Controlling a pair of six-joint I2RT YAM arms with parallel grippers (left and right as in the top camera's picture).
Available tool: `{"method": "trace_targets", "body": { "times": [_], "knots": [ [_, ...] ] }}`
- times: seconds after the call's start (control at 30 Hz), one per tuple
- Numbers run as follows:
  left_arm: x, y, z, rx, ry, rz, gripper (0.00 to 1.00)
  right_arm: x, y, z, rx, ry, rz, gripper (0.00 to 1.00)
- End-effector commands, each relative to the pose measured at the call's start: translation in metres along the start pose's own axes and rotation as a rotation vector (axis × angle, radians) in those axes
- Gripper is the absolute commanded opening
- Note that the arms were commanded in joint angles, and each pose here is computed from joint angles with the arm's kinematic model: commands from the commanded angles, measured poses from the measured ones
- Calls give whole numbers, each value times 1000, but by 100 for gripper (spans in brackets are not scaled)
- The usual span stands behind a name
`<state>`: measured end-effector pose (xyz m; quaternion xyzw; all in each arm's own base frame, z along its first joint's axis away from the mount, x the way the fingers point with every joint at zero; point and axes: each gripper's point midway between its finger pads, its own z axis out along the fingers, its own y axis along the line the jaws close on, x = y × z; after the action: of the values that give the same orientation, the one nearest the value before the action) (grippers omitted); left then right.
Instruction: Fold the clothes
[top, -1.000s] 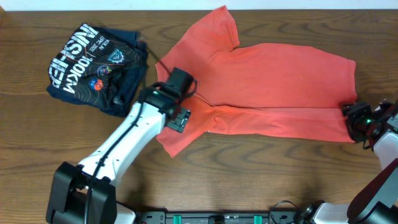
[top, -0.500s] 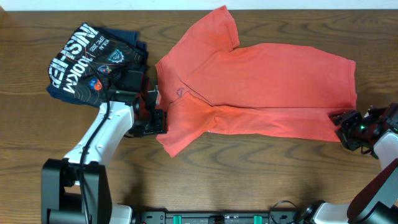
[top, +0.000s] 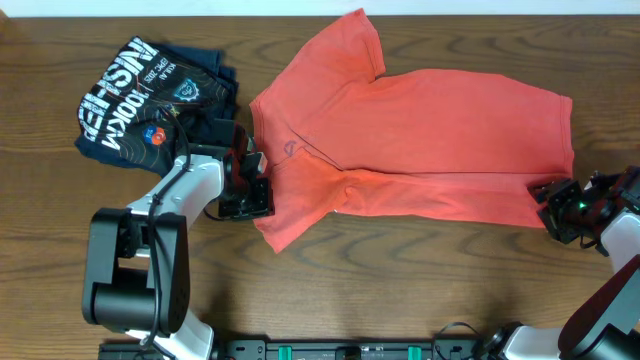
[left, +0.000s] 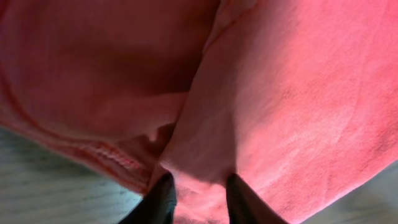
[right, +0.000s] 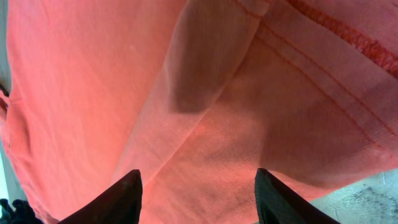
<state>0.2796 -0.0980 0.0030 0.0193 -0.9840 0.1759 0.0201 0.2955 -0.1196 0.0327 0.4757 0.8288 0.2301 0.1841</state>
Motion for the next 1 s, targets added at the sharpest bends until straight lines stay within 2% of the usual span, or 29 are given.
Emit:
{"method": "trace_targets", "body": {
  "times": [0.0, 0.1, 0.23, 0.3, 0.37, 0.43, 0.7, 0.97],
  "knots": [
    [9, 3, 6, -2, 41, -13, 25, 0, 2, 2, -2, 6, -25, 56],
    [13, 0, -5, -4, 48, -11, 25, -1, 1, 2, 2, 4, -25, 56],
    [9, -9, -28, 3, -2, 10, 41, -1, 0, 2, 7, 1, -25, 57],
    [6, -9, -39, -20, -46, 24, 54, -1, 0, 2, 7, 1, -25, 56],
    [2, -3, -47, -65, -86, 33, 61, -1, 0, 2, 7, 2, -25, 57],
    [0, 2, -48, -100, -100, 34, 64, -1, 0, 2, 7, 1, -25, 57],
    [5, 19, -13, -125, -19, 4, 64, -1, 0, 1, 8, 4, -24, 56],
    [7, 14, -3, -85, 11, -2, 45, 0, 0, 2, 10, 8, -21, 56]
  ]
}}
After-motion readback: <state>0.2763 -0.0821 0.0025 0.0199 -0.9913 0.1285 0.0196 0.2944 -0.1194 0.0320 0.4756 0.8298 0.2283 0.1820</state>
